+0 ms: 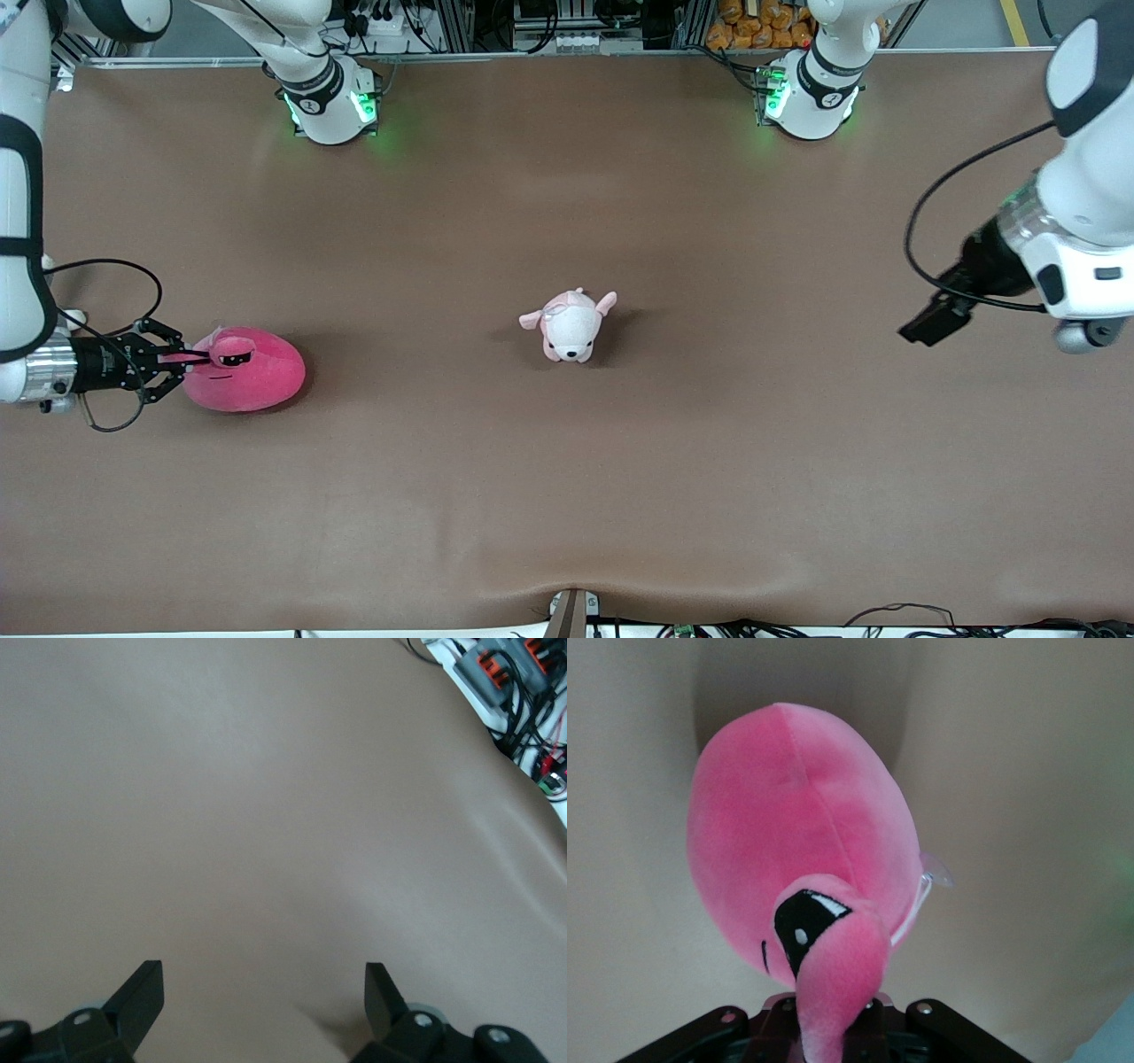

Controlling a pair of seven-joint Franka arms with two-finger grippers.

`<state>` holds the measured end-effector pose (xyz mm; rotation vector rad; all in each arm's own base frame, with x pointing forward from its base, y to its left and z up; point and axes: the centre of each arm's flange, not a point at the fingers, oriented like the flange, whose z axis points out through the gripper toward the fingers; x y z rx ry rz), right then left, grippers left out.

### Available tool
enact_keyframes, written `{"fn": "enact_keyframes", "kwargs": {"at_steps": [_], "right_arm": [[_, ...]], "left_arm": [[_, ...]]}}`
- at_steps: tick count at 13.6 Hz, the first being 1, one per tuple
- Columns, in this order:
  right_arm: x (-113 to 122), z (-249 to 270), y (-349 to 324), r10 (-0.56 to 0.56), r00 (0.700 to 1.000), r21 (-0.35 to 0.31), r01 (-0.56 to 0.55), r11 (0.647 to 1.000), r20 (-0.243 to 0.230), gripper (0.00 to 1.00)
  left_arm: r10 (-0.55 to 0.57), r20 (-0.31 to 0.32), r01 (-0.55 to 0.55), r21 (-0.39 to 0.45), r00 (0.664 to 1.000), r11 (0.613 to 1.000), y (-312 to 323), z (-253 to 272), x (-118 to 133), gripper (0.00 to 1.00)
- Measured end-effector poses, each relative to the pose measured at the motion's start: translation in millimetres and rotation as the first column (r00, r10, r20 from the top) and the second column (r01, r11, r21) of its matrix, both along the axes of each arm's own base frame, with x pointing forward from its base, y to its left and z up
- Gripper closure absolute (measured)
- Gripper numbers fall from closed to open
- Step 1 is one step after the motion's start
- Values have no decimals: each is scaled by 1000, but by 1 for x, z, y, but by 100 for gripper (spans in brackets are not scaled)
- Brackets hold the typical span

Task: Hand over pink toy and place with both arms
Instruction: 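Lower the pink plush onto the table and open the right gripper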

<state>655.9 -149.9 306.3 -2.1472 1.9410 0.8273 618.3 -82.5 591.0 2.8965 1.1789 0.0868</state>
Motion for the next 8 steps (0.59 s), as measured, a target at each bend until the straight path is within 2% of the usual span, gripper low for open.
{"fn": "enact_keyframes", "kwargs": {"at_steps": [1, 4, 6, 8], "right_arm": [[-1, -5, -3, 21, 1000, 11, -21, 1000, 7, 86], [2, 6, -1, 60, 998, 29, -60, 998, 26, 55], [7, 34, 11, 103, 994, 51, -104, 993, 24, 34], [17, 82, 20, 138, 988, 44, -142, 989, 74, 11]], "left_arm": [[-45, -1, 45, 8, 999, 999, 19, 0, 2, 0], [-185, -7, 185, 20, 983, 983, 63, 0, 5, 0], [-266, -10, 266, 24, 964, 964, 71, 0, 5, 0], [-334, -15, 335, 27, 942, 942, 68, 0, 5, 0]]}}
